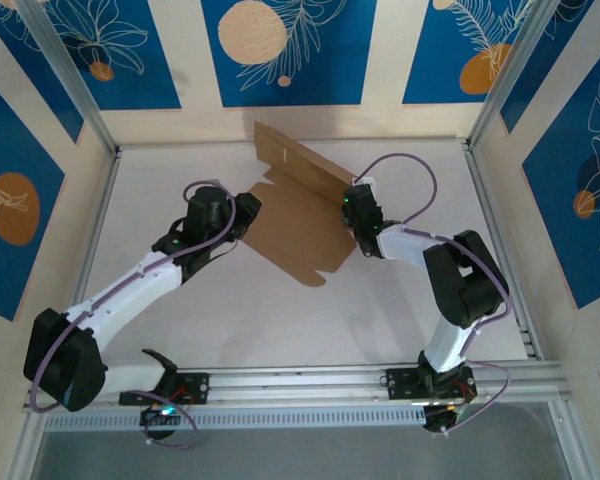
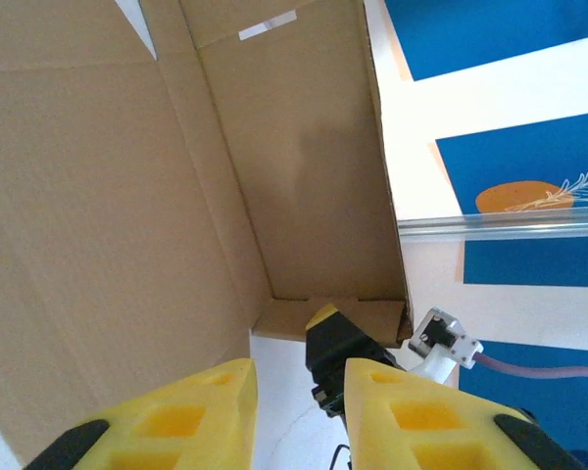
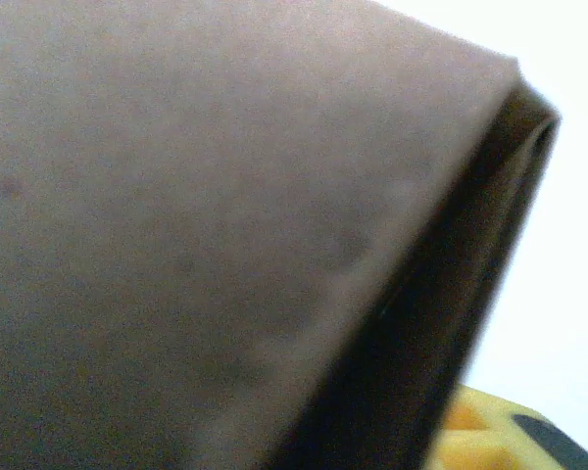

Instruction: Fold the paper box

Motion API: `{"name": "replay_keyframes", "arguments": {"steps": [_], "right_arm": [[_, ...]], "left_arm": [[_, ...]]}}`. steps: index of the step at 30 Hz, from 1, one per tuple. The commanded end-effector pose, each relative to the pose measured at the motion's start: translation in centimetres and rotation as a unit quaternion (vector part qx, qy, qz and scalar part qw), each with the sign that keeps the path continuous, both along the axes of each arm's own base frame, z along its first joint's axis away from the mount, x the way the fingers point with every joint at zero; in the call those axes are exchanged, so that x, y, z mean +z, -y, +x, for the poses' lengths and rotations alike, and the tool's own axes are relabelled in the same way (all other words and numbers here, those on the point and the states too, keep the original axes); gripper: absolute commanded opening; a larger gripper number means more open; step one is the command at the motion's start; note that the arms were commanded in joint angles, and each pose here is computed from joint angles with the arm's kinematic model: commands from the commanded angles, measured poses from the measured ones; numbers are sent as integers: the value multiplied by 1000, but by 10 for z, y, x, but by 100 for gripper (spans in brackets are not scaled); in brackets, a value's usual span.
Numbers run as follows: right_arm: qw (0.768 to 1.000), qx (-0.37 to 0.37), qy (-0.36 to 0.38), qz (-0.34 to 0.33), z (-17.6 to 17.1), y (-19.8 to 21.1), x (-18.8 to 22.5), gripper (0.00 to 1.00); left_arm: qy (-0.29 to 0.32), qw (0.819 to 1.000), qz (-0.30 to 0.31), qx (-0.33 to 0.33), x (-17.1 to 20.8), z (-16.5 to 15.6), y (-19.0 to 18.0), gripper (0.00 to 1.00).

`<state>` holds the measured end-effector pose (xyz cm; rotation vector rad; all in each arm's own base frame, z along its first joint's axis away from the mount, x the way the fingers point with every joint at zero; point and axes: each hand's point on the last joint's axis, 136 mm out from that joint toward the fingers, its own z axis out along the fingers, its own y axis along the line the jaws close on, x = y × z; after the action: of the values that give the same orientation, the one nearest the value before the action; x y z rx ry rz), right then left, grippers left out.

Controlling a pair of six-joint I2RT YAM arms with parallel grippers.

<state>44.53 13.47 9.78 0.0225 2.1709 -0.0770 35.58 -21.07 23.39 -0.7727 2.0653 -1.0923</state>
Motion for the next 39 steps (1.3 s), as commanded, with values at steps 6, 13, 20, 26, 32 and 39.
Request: {"name": "replay_keyframes", "arguments": {"steps": [6,13,20,26,32,39], "right_arm": [[998,60,23,-4,2,-12,6,15],[993,112,25,23,-9,-32,12,16],[988,145,33,38,-21,-49,17,15],[982,179,34,50,-28,-59,17,15],[975,212,29,54,-35,-68,14,15],[973,224,24,55,-38,-69,12,15]], "left_arm": [[5,999,27,30,8,5,-26,40],[-17,1000,-2,-1,-2,10,-8,51],[-56,998,-29,-1,-31,20,5,53],[-54,998,-28,8,-38,32,8,40],[-77,997,-27,16,-72,32,7,26],[-49,997,-55,15,-68,32,7,32]]}}
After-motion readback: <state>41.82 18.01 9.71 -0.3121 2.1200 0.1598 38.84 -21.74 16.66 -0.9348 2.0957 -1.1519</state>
